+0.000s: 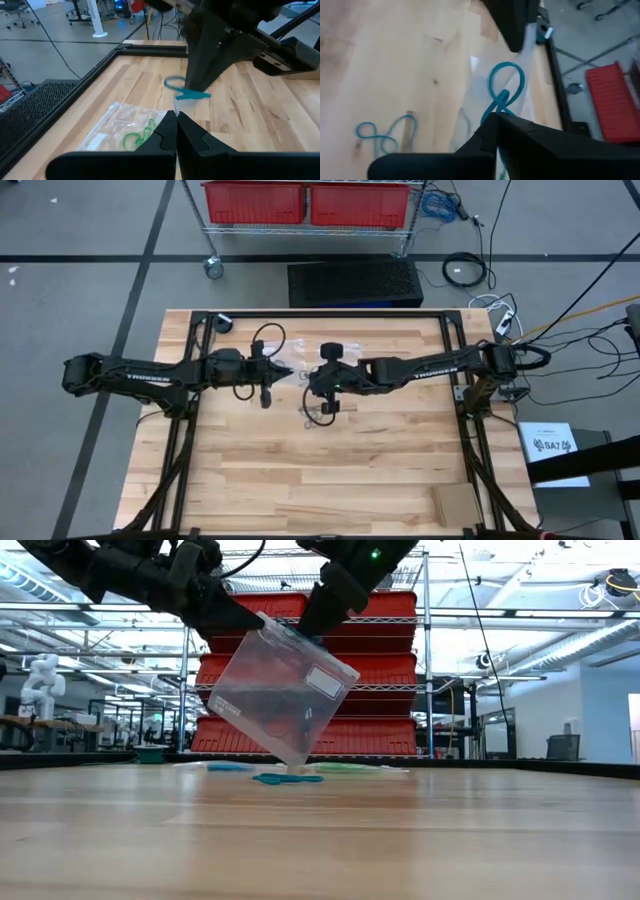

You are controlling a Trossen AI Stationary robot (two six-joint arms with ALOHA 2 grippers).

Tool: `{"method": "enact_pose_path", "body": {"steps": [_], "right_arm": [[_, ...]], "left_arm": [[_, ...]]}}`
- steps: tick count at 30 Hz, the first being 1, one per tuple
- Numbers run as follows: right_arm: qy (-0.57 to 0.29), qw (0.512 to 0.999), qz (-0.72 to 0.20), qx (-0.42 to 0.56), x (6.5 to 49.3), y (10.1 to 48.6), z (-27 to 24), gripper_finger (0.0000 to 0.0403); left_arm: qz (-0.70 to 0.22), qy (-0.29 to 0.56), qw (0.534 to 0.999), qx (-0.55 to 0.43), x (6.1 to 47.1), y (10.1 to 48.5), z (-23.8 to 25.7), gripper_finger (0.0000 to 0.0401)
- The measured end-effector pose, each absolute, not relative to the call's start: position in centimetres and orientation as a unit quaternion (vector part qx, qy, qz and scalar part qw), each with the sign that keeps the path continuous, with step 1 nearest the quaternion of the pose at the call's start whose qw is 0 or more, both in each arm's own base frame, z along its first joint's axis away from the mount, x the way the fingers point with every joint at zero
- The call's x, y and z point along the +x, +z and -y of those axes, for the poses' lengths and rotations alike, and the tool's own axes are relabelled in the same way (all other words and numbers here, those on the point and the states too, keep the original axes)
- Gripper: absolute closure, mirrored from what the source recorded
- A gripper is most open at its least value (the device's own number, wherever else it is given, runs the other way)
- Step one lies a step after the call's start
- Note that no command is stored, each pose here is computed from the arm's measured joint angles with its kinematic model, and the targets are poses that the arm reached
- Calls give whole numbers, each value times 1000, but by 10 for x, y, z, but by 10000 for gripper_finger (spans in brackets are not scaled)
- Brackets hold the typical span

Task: Sort rubber bands
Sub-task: Put the blue rubber band into the transparent zip bag

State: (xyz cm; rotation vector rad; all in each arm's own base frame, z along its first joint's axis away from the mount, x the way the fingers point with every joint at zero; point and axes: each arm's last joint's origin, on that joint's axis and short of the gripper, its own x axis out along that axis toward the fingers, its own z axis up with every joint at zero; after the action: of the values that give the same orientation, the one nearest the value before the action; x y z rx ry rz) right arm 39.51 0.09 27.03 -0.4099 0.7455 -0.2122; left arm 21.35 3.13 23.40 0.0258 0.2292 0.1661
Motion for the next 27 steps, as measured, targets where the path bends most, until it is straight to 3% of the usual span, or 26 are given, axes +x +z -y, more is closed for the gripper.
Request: {"method": "enact_pose_path", "body": {"steps": [9,21,27], "right_arm": [[-79,923,-360,-113,402,259,20,395],[-54,934,-351,-25,393,272,21,285],[-49,936,-349,-10,390,277,19,267]], "left_arm": [[-111,67,992,9,214,235,-30,401],[-116,56,992,7,214,233,-30,401],[-117,56,992,7,214,233,-30,401]]}}
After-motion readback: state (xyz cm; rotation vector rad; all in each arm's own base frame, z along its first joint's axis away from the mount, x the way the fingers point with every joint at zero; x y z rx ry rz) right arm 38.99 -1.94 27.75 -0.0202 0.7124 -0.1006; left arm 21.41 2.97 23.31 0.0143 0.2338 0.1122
